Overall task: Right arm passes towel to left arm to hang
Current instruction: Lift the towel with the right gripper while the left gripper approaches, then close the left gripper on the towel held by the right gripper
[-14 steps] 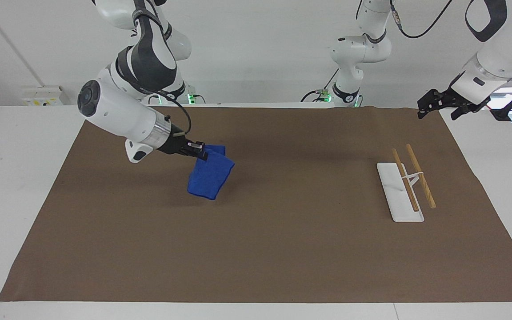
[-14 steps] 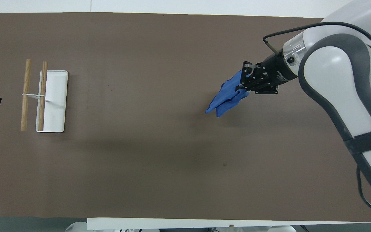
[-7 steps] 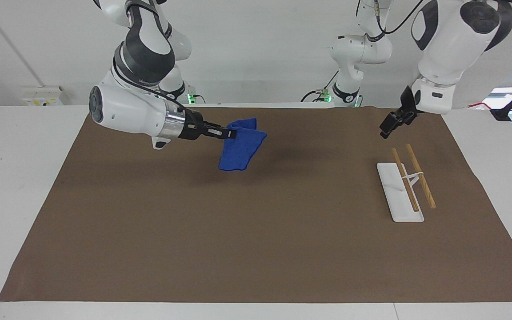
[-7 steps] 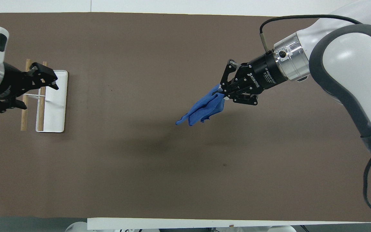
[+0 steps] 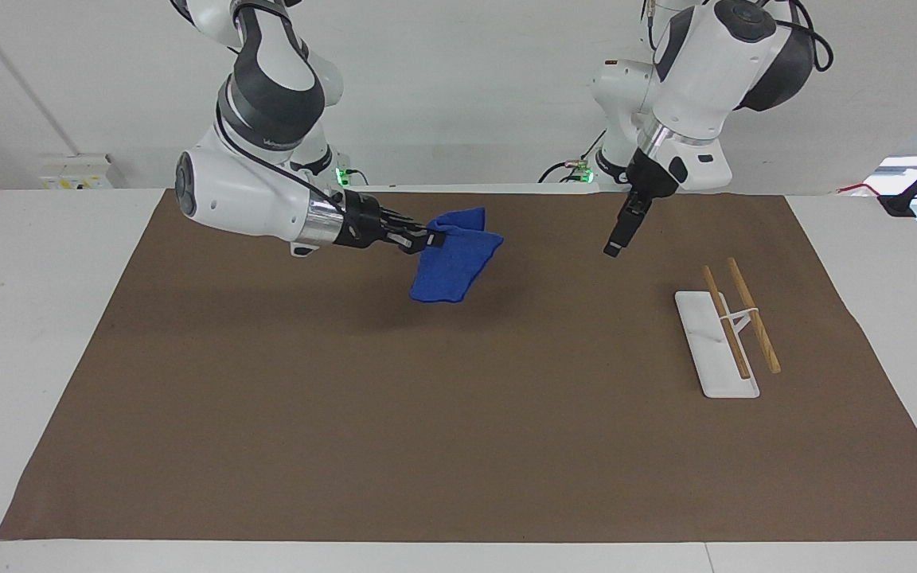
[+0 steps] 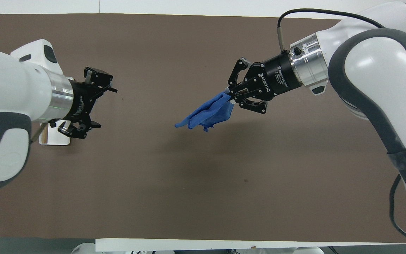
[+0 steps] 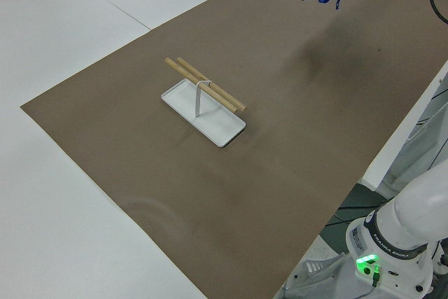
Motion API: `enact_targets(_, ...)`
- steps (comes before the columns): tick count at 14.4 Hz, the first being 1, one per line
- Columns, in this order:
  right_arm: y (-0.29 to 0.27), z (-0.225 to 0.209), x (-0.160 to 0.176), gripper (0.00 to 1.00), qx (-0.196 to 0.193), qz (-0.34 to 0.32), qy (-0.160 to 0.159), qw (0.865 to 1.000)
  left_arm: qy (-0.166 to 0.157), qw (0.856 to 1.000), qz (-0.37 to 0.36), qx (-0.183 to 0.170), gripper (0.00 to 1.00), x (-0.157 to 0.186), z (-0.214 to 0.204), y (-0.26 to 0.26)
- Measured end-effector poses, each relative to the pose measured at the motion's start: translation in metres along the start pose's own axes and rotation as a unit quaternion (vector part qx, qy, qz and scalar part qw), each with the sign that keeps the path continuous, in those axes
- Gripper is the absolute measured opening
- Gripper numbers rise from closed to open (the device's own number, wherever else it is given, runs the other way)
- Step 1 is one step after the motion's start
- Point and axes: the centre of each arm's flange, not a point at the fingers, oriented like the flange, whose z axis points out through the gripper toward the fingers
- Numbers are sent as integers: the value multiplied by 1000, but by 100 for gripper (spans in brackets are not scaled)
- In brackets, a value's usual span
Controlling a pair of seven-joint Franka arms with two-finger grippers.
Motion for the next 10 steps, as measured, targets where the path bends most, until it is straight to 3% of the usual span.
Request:
enact_targets(4, -4, 13, -5, 4, 8, 19, 0, 1000, -15, 999, -40, 11, 98, -50, 31, -2)
enact_targets(10, -5, 13, -5, 4, 14, 22, -2, 1000, -40, 993, -108, 6, 95, -48, 71, 7)
